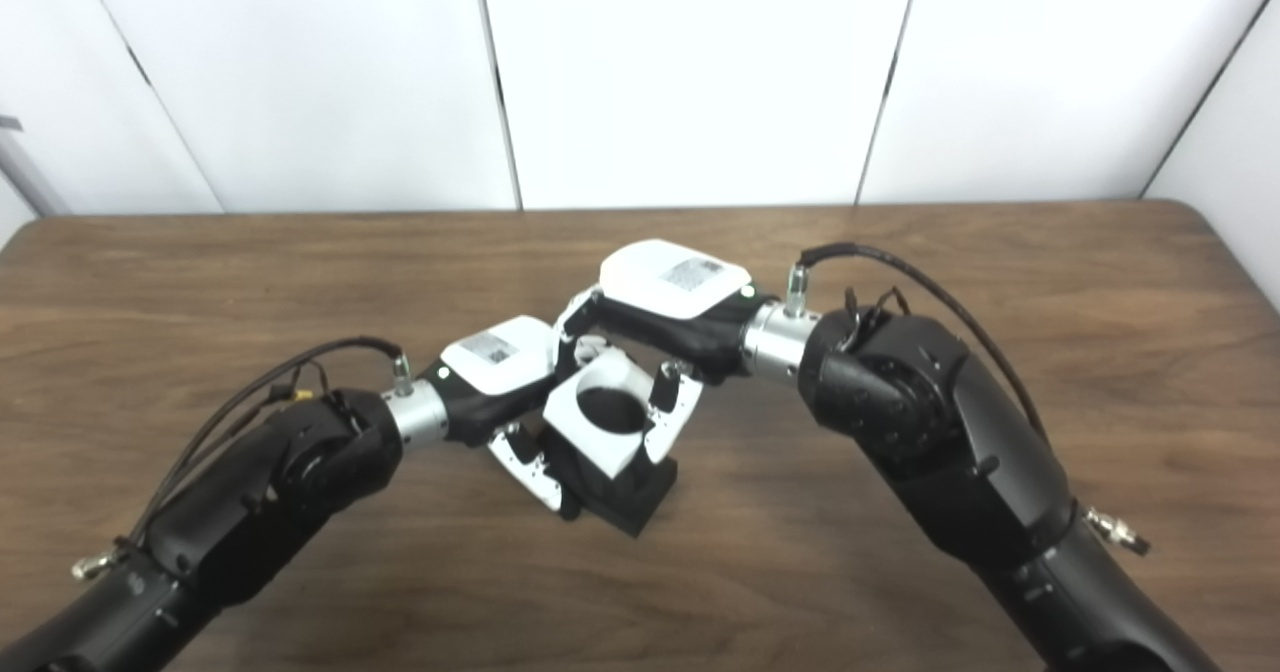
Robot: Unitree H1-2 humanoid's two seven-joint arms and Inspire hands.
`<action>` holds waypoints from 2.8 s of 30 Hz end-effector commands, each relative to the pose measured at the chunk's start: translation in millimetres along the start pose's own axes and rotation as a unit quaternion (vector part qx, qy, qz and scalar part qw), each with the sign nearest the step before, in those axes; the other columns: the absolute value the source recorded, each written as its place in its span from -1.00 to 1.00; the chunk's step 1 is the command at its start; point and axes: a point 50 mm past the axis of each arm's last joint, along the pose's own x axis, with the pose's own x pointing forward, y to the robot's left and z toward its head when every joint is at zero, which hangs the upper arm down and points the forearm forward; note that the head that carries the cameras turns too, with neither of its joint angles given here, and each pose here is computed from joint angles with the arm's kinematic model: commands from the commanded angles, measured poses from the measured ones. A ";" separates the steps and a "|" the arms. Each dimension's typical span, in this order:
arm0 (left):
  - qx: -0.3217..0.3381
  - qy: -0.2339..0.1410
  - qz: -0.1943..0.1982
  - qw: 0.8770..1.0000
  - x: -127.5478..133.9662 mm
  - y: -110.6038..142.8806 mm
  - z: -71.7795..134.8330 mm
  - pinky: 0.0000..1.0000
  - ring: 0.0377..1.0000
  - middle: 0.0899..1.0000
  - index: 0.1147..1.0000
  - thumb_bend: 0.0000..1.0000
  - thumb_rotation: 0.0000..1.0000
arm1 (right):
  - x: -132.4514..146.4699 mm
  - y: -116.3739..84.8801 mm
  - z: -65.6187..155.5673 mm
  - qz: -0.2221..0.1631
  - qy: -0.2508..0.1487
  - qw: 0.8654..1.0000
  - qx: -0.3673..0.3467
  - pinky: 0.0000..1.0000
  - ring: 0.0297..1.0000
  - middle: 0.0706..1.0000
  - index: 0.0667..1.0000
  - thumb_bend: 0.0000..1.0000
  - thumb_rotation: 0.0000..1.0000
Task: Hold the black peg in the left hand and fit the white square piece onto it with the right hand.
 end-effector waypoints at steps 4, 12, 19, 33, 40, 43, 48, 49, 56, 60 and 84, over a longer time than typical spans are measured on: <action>0.027 0.009 -0.089 0.996 6.0 -34.5 7.4 0.60 0.85 0.81 -0.14 0.04 -0.84 | 8.6 15.0 6.2 0.023 -0.014 1.000 0.008 0.31 0.48 0.43 -0.12 0.05 -0.74; 0.021 0.009 -0.086 0.996 5.5 -34.7 6.7 0.62 0.87 0.85 -0.14 0.04 -0.84 | 6.5 20.8 5.7 0.039 -0.011 0.999 0.006 0.32 0.48 0.44 -0.12 0.05 -0.74; 0.030 0.010 -0.089 0.996 5.1 -33.2 7.0 0.65 0.89 0.84 -0.14 0.04 -0.84 | 5.2 23.2 5.1 0.048 -0.009 0.999 0.006 0.34 0.48 0.44 -0.12 0.05 -0.74; 0.030 0.014 -0.089 0.996 6.9 -31.4 8.2 0.61 0.83 0.87 -0.14 0.04 -0.84 | 3.5 24.9 7.9 0.073 -0.021 0.997 -0.007 0.32 0.47 0.44 -0.12 0.04 -0.74; 0.038 0.013 -0.088 0.995 6.6 -31.0 7.6 0.64 0.80 0.84 -0.14 0.04 -0.84 | 2.2 22.9 12.5 0.091 -0.025 0.996 -0.010 0.31 0.48 0.45 -0.12 0.04 -0.74; 0.038 0.012 -0.088 0.995 6.7 -30.8 7.7 0.61 0.81 0.84 -0.14 0.04 -0.84 | 2.1 22.9 12.9 0.096 -0.023 0.995 -0.013 0.32 0.49 0.46 -0.12 0.04 -0.74; 0.040 0.015 -0.089 0.995 6.5 -31.0 6.6 0.62 0.81 0.76 -0.14 0.04 -0.83 | 2.5 22.2 13.5 0.099 -0.025 0.995 -0.012 0.31 0.48 0.45 -0.12 0.04 -0.74; 0.040 0.014 -0.089 0.995 6.4 -31.1 6.4 0.61 0.80 0.76 -0.14 0.04 -0.83 | 2.5 22.1 13.6 0.099 -0.024 0.995 -0.012 0.32 0.48 0.45 -0.12 0.04 -0.74; 0.041 0.013 -0.089 0.995 6.5 -30.1 6.9 0.61 0.80 0.79 -0.14 0.04 -0.83 | 2.4 22.2 12.8 0.099 -0.025 0.995 -0.012 0.31 0.48 0.45 -0.12 0.04 -0.74; 0.041 0.012 -0.088 0.995 6.8 -29.5 7.0 0.63 0.81 0.80 -0.14 0.04 -0.83 | 2.4 21.7 12.6 0.100 -0.019 0.995 -0.008 0.31 0.48 0.45 -0.11 0.05 -0.74; 0.033 0.010 -0.082 0.996 5.1 -28.3 5.5 0.64 0.83 0.79 -0.14 0.04 -0.83 | 3.4 15.5 11.4 0.116 0.005 0.993 0.005 0.34 0.55 0.60 0.36 0.89 -0.44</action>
